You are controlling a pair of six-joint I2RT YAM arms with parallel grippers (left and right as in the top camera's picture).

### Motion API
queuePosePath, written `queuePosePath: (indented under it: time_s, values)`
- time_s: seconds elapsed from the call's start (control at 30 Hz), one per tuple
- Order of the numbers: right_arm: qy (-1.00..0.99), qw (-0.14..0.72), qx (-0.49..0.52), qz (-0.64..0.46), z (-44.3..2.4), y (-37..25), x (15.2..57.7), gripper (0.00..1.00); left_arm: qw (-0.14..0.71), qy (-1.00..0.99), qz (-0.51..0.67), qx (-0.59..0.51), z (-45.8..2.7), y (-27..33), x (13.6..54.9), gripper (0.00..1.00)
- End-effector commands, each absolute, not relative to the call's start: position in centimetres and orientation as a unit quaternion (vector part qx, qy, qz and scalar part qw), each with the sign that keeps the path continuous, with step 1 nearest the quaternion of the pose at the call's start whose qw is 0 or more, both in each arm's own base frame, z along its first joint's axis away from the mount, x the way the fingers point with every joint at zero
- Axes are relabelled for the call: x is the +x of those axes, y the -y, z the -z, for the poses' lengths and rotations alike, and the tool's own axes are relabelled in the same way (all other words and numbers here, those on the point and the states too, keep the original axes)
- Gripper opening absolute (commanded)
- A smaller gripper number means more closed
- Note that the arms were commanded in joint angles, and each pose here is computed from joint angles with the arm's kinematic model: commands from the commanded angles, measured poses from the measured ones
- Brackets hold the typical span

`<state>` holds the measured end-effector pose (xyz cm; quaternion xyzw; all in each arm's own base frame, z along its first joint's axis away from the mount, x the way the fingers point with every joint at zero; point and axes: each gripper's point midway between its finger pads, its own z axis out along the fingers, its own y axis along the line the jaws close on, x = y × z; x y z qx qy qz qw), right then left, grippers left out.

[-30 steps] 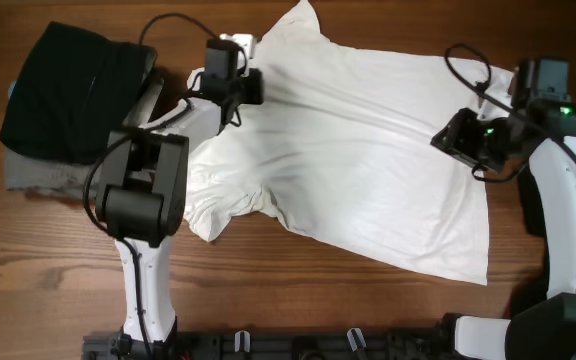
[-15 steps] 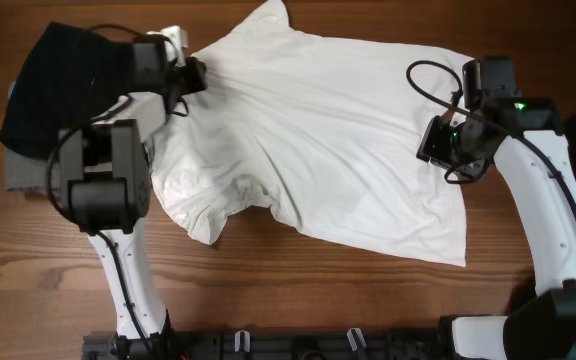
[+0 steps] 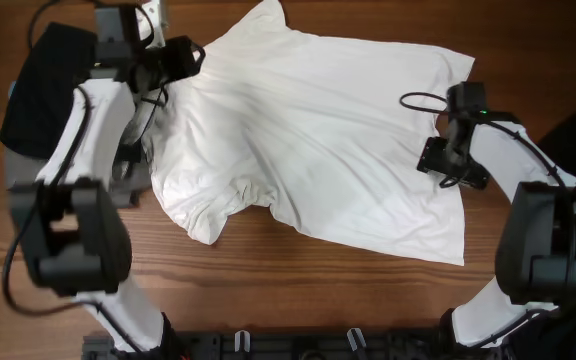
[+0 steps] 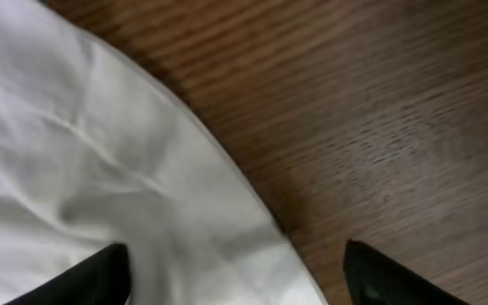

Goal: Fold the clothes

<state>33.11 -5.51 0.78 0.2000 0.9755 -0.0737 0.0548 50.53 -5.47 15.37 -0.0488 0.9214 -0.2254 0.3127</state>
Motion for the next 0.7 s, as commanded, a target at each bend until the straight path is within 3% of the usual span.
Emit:
queuePosePath:
  time_s: [0.0, 0.13, 0.4, 0.57, 0.67]
  values:
    - [-0.976, 0.024, 0.215, -0.038, -0.1, 4.7, 32.3, 0.81, 0.254, -0.946, 0.197, -0.034, -16.2, 5.0, 45.7, 0.58]
    - [-0.961, -0.024, 0.26, -0.091, 0.1, 5.4, 29.5, 0.79, 0.183, -0.963, 0.192, -0.05, -15.5, 5.0, 41.9, 0.46]
    - [-0.934, -0.095, 0.329, -0.097, 3.0, 4.3, 24.1, 0.81, 0.143, -0.97, 0.188, -0.058, -15.7, 5.0, 39.2, 0.46]
    - [-0.942, -0.038, 0.318, -0.1, 2.5, 5.5, 26.7, 0.8, 0.094, -0.981, 0.156, -0.073, -15.6, 4.1, 36.1, 0.49]
    - [-0.945, 0.021, 0.309, -0.1, -0.9, 6.8, 29.4, 0.81, 0.024, -0.985, 0.141, -0.099, -14.2, 3.8, 32.8, 0.5]
